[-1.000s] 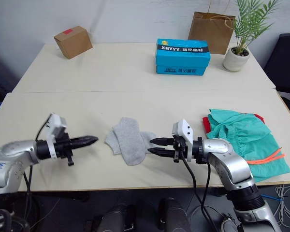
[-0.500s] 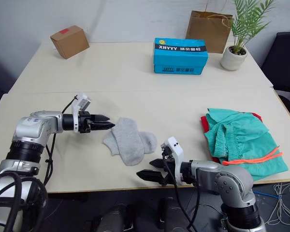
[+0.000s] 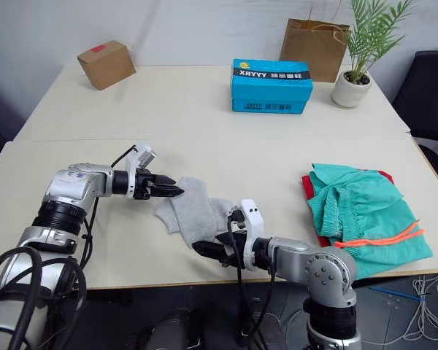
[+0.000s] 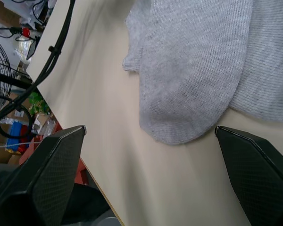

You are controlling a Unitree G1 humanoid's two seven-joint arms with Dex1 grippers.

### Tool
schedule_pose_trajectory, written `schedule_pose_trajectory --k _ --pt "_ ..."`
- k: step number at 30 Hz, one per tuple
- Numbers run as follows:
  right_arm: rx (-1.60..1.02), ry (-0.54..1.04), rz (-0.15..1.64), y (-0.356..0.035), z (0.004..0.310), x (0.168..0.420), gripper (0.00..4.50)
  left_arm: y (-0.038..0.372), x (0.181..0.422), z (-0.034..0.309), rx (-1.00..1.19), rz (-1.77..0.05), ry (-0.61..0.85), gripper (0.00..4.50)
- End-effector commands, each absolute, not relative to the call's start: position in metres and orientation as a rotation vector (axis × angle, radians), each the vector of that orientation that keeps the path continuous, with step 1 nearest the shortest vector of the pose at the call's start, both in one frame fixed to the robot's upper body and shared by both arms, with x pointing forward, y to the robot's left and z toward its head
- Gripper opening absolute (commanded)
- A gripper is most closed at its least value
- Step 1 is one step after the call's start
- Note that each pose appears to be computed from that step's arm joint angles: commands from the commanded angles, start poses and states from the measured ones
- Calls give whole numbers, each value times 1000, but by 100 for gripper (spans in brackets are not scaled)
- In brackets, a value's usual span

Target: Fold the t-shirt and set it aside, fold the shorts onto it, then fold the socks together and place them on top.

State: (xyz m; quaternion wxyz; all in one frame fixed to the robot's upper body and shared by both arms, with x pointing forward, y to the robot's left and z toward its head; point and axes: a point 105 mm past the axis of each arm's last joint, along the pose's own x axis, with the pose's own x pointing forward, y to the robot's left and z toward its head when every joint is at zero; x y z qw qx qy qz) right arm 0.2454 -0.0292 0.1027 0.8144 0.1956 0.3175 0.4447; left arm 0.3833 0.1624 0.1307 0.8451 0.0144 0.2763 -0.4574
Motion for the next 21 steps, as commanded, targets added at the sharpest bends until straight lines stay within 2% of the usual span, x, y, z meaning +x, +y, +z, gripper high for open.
schedule_pose_trajectory --k 1,9,12,21 --pt "413 760 947 -18 87 241 392 161 381 121 -2 -962 620 271" --pt "414 734 934 -19 88 254 106 151 383 125 -25 -996 553 10" --pt "442 724 949 -17 91 257 8 151 386 129 -53 -989 526 0" --pt "548 699 1038 -18 109 252 4 151 381 149 -98 -1040 397 0"
